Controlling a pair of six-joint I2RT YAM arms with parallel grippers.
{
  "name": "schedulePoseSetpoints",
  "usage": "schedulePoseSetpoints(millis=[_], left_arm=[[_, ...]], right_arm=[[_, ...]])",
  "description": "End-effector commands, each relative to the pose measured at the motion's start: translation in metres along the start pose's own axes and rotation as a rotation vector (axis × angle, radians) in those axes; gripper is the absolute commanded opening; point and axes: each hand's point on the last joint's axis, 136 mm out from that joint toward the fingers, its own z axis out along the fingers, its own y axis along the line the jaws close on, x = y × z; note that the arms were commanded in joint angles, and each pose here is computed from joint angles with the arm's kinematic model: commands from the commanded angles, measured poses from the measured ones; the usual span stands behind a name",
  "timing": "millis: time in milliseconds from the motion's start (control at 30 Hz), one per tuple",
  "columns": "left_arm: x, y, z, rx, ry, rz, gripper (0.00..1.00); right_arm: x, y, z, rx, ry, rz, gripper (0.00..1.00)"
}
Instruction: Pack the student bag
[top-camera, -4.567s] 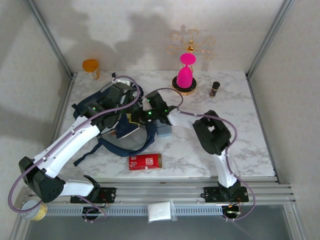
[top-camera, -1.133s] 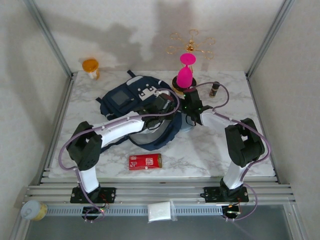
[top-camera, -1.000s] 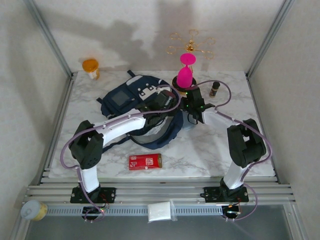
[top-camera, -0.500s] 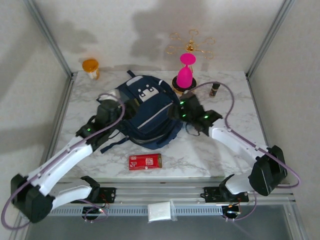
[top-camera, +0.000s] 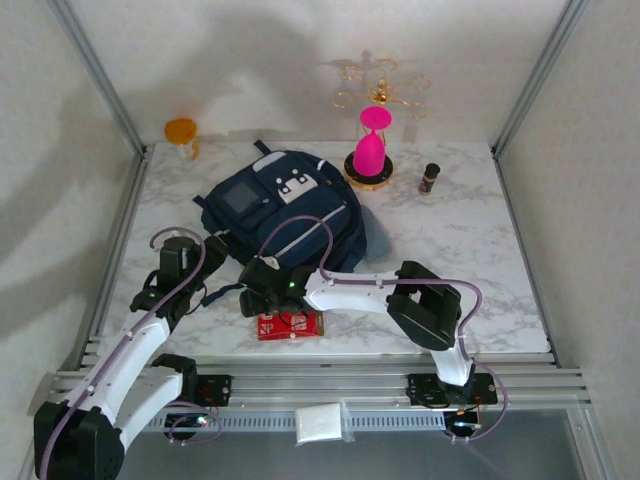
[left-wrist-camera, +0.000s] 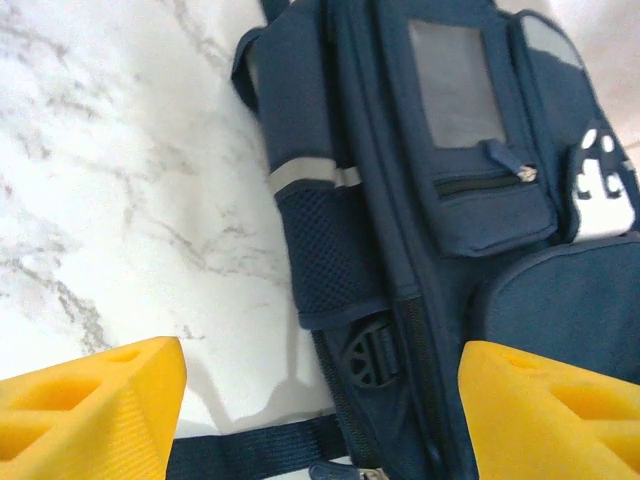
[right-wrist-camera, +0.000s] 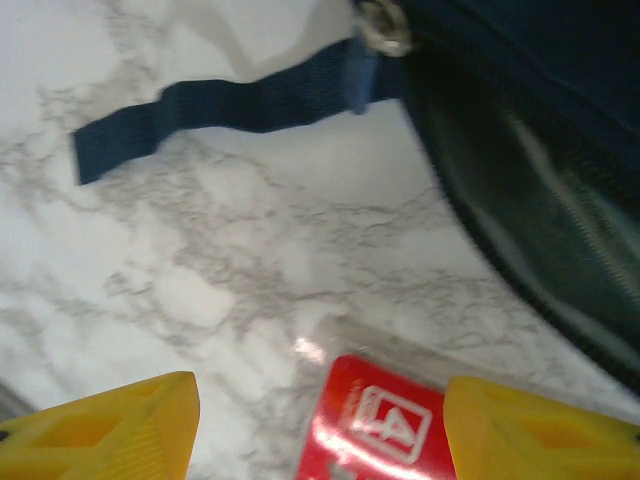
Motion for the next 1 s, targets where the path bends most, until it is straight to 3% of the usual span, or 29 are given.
schedulePoseSetpoints(millis=[0, 267, 500, 633, 967], left_arm=[[0.012, 0.008, 0.010, 0.007, 0.035, -0.061, 0.72], [0.026, -0.001, 0.018, 0.075, 0.074, -0.078, 0.73], [0.039, -0.021, 0.021, 0.172, 0.096, -0.136, 0.73], [0.043, -0.023, 0.025, 0.161, 0.115, -0.126, 0.73], [0.053, -0.024, 0.031, 0.158, 0.143, -0.111, 0.74]], right_arm=[[-0.024, -0.028, 0.003, 0.036, -0.060, 0.053, 0.66], [-0.053, -0.126, -0.026, 0.209, -0.140, 0.051, 0.67], [-0.035, -0.088, -0.045, 0.165, -0.115, 0.093, 0.66], [-0.032, -0.065, -0.030, 0.158, -0.111, 0.112, 0.61], [-0.048, -0.062, 0.002, 0.113, -0.177, 0.053, 0.47]])
